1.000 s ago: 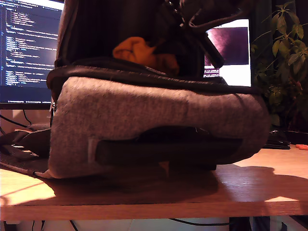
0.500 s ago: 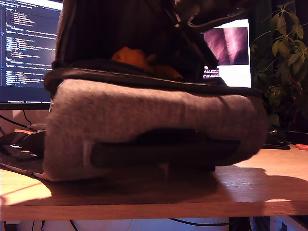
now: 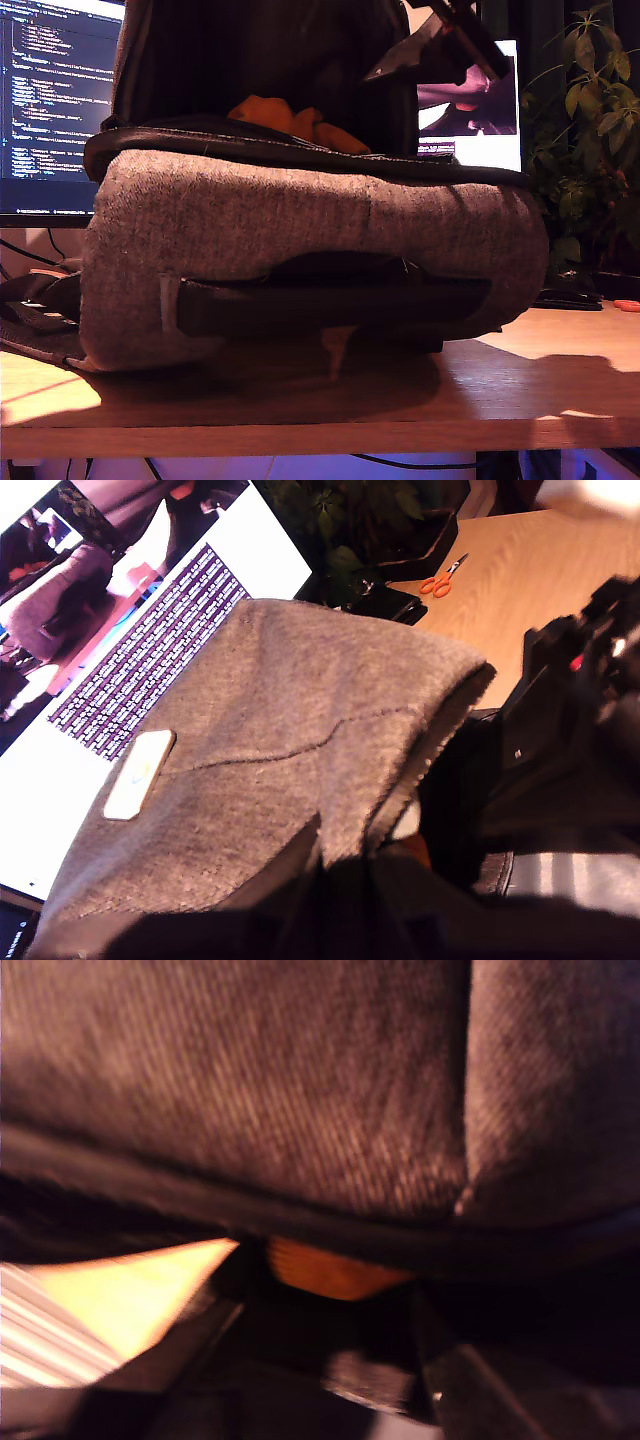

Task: Pack the pair of socks inside the grey Google backpack

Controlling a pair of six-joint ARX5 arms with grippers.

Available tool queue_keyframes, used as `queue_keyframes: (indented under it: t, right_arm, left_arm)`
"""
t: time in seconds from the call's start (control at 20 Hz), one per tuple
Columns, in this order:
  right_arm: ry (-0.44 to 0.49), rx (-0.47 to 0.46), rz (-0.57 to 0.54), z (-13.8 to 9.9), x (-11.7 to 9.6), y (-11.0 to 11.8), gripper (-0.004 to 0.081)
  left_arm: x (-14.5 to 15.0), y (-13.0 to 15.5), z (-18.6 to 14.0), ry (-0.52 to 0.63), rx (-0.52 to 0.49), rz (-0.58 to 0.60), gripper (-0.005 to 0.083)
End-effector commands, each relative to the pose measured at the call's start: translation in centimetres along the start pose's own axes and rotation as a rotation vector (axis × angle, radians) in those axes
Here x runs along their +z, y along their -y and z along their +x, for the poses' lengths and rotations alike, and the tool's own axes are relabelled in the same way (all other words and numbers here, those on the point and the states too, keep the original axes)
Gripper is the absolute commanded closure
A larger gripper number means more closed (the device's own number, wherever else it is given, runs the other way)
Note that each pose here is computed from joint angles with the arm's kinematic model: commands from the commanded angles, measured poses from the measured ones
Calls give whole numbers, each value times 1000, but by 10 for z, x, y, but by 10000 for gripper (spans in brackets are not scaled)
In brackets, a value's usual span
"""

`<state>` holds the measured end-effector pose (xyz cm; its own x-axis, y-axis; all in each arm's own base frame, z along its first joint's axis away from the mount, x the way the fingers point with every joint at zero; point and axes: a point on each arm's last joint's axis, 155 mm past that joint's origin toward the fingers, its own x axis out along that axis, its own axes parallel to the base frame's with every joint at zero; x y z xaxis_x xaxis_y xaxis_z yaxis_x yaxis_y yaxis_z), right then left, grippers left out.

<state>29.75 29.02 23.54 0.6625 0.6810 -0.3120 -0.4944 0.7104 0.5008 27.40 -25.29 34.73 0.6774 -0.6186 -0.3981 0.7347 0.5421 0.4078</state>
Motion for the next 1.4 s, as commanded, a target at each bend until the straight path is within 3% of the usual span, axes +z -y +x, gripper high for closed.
queue_keyframes:
  t: [0.0, 0.1, 0.2, 0.4, 0.5, 0.7, 0.85, 0.95, 1.05, 1.15, 1.35]
  right_arm:
    - [-51, -7, -156, 12, -19, 3, 508]
    - [-68, -11, -163, 19, -27, 5, 617]
    - [-60, -8, -195, 23, -27, 4, 664]
    - [27, 10, -300, 31, -10, -4, 766]
    - [37, -1, -317, 35, -10, -1, 783]
    - [-43, -39, -318, 48, -34, 15, 783]
    - [-51, -41, -318, 57, -38, 17, 783]
    - [5, -19, -318, 65, -25, 9, 783]
    - [198, 9, -320, 67, 24, -10, 783]
    - [259, 12, -362, 65, 46, -21, 783]
    - [51, -33, -376, 71, 2, -4, 783]
  left_arm:
    - [29, -13, -15, 92, 34, 2, 797]
    - [30, -13, -15, 94, 32, 2, 797]
    - [30, -13, -15, 94, 32, 2, 797]
    - [30, -13, -15, 94, 31, 2, 797]
    - [30, -12, -15, 97, 28, 2, 797]
    - [33, -13, -16, 102, 31, 3, 797]
    - [37, -14, -19, 114, 31, 3, 797]
    - [37, -13, -19, 117, 22, 3, 797]
    - [36, -10, -18, 111, 12, -8, 797]
    - [35, -10, -18, 107, 9, -11, 797]
    - [34, -11, -18, 104, 15, -11, 797]
